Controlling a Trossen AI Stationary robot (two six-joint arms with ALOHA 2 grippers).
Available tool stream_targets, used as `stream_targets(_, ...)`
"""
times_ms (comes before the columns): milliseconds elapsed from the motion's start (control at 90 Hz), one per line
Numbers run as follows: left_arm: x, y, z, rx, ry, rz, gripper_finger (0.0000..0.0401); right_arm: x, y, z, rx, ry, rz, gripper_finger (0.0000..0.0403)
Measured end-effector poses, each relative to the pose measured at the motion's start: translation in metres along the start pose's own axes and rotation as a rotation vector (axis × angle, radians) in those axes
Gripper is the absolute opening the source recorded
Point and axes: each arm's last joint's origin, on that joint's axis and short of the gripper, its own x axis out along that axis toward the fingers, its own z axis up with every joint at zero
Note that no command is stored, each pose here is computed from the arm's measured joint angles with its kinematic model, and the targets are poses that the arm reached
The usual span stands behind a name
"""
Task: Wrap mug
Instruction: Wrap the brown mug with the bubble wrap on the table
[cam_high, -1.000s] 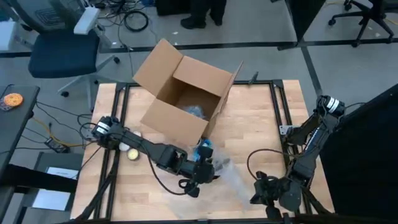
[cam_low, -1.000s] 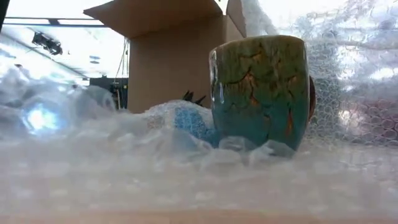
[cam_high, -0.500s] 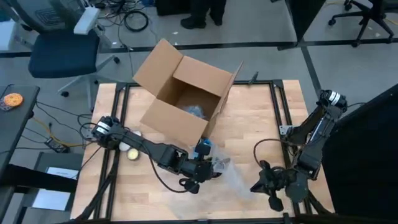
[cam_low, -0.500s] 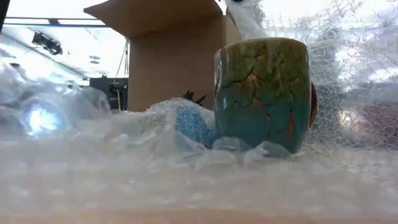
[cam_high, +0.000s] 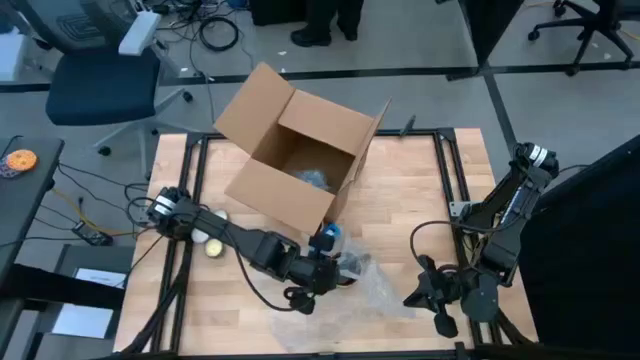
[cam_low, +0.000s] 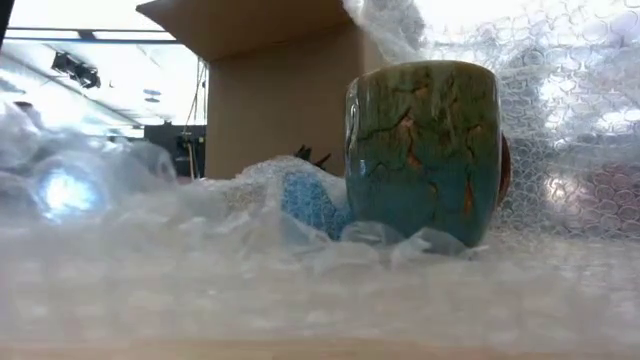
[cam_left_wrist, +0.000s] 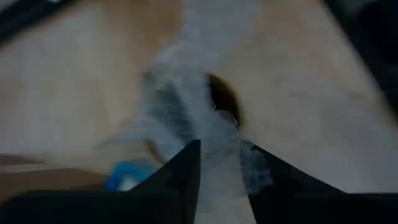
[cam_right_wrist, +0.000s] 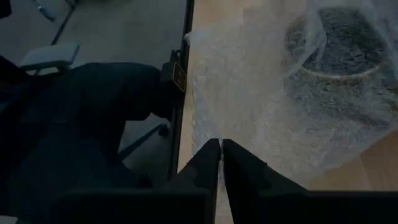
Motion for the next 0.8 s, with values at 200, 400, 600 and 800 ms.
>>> stream_targets(200,0.010,-0.011,-0.011,-0.065,0.053,-0.149,0.0122,0.000,0.000,0.000,0.000,0.008,0.007,0.0000)
stream_targets(400,0.021,-0.022,-0.019,-0.049,0.051,-0.145,0.0121,-0.002,0.001,-0.001,-0.023,0.031,0.026,0.0000)
stream_targets(600,0.027,-0.025,-0.022,-0.050,0.042,-0.140,0.0121,-0.017,0.005,0.001,-0.053,0.006,0.105,0.0000)
stream_targets(800,0.002,-0.022,-0.003,-0.064,0.010,-0.184,0.0121,-0.017,0.013,0.000,-0.044,-0.009,0.146,0.0000)
